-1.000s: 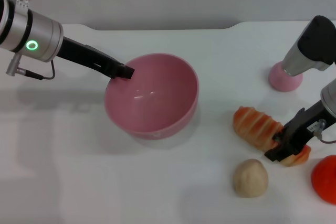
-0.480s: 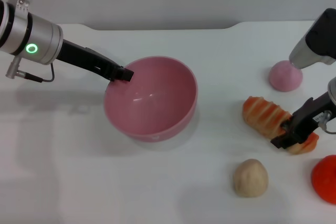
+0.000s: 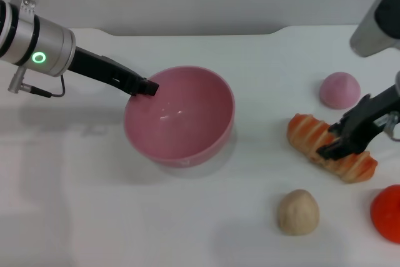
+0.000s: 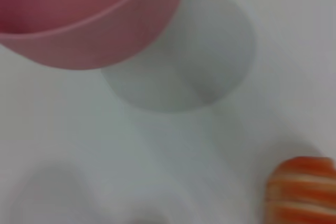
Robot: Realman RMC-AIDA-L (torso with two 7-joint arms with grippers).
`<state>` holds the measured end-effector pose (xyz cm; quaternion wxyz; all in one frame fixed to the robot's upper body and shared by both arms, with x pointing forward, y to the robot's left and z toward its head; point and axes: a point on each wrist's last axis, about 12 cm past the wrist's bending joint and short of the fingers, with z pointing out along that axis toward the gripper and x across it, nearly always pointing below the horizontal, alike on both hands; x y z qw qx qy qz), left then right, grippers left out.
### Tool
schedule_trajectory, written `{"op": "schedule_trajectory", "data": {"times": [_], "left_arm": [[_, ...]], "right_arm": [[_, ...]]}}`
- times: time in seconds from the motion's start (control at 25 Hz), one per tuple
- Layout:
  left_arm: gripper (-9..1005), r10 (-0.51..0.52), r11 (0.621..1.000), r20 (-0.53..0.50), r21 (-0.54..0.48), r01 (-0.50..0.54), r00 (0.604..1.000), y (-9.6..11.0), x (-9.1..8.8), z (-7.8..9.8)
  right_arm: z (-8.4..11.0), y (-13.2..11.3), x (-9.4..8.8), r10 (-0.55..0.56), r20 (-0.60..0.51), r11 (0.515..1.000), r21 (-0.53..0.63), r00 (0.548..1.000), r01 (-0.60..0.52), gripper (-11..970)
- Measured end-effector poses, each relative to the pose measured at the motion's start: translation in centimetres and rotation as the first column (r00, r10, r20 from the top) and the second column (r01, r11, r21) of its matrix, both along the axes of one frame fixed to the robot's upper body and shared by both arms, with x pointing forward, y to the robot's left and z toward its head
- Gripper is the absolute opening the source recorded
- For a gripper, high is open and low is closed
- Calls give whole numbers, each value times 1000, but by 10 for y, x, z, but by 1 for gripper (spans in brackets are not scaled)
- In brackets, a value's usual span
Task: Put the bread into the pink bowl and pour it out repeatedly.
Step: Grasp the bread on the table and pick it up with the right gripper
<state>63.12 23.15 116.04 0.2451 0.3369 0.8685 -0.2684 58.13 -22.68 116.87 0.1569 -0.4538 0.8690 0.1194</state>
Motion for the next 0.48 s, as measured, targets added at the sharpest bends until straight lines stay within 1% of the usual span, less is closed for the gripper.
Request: {"op": "schedule_trajectory", "data": {"times": [0.2, 0.36, 0.48], "left_arm": [[46, 3, 1000, -1, 2, -3, 1000, 0, 0, -1], [46, -2, 1000, -1, 5, 2, 1000, -1, 0, -1], [46, -11, 1000, 1, 9, 11, 1000, -4, 0, -1]], "right_arm": [[5, -15, 3, -61, 32, 998, -31, 998, 62, 544], [0, -20, 4, -96, 49, 995, -23, 994, 97, 558], [-5, -20, 3, -92, 50, 995, -28, 994, 94, 569]]}}
